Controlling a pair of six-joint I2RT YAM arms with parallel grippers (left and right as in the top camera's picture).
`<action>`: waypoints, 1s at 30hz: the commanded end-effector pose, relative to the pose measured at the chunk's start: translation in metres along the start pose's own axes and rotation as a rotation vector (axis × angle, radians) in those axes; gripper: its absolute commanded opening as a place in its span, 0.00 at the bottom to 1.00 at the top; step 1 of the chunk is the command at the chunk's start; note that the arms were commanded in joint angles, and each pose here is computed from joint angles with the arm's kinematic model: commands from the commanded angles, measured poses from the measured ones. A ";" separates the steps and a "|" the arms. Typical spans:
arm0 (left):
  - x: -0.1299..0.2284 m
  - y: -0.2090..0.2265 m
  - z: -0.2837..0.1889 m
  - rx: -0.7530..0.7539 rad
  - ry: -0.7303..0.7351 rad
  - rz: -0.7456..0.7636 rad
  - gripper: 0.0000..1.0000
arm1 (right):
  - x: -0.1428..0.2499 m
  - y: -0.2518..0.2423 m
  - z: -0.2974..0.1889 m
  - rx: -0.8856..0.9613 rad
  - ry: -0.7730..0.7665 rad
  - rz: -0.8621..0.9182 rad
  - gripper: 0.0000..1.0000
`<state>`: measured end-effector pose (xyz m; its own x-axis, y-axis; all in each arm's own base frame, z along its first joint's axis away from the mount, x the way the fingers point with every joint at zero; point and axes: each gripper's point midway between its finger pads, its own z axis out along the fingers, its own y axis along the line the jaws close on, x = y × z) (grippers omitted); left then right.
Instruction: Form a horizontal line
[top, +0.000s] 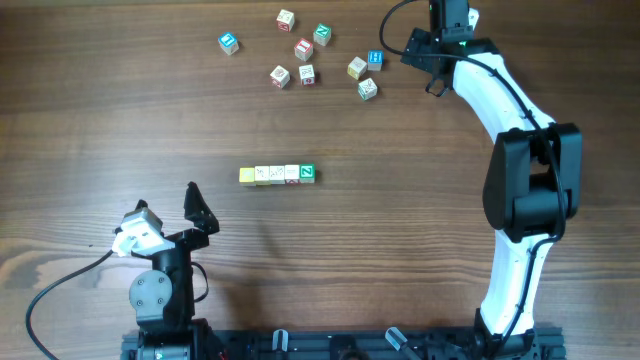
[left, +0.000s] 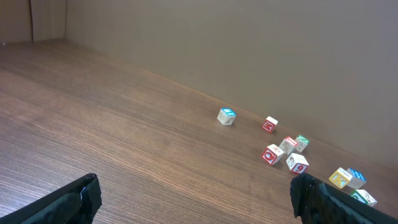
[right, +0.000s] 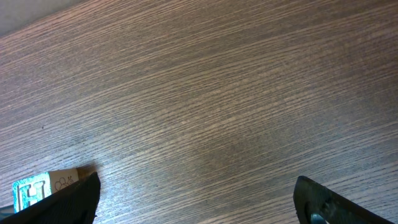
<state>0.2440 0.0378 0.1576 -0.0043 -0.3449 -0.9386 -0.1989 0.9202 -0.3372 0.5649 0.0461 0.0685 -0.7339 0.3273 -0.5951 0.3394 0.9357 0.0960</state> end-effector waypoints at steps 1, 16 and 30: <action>0.000 0.002 0.000 -0.014 -0.004 0.024 1.00 | 0.002 0.000 0.003 0.008 0.001 -0.017 1.00; 0.000 0.002 0.000 -0.014 -0.004 0.024 1.00 | -0.002 0.045 -0.033 -0.069 -0.048 -0.064 1.00; 0.000 0.002 0.000 -0.014 -0.004 0.024 1.00 | -0.033 0.165 -0.332 -0.547 -0.406 -0.138 1.00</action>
<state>0.2440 0.0378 0.1577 -0.0046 -0.3420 -0.9397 -0.1988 0.9212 -0.3344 0.4710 0.2512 0.3052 -0.5346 0.1740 -0.8270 -0.1368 0.9479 0.2878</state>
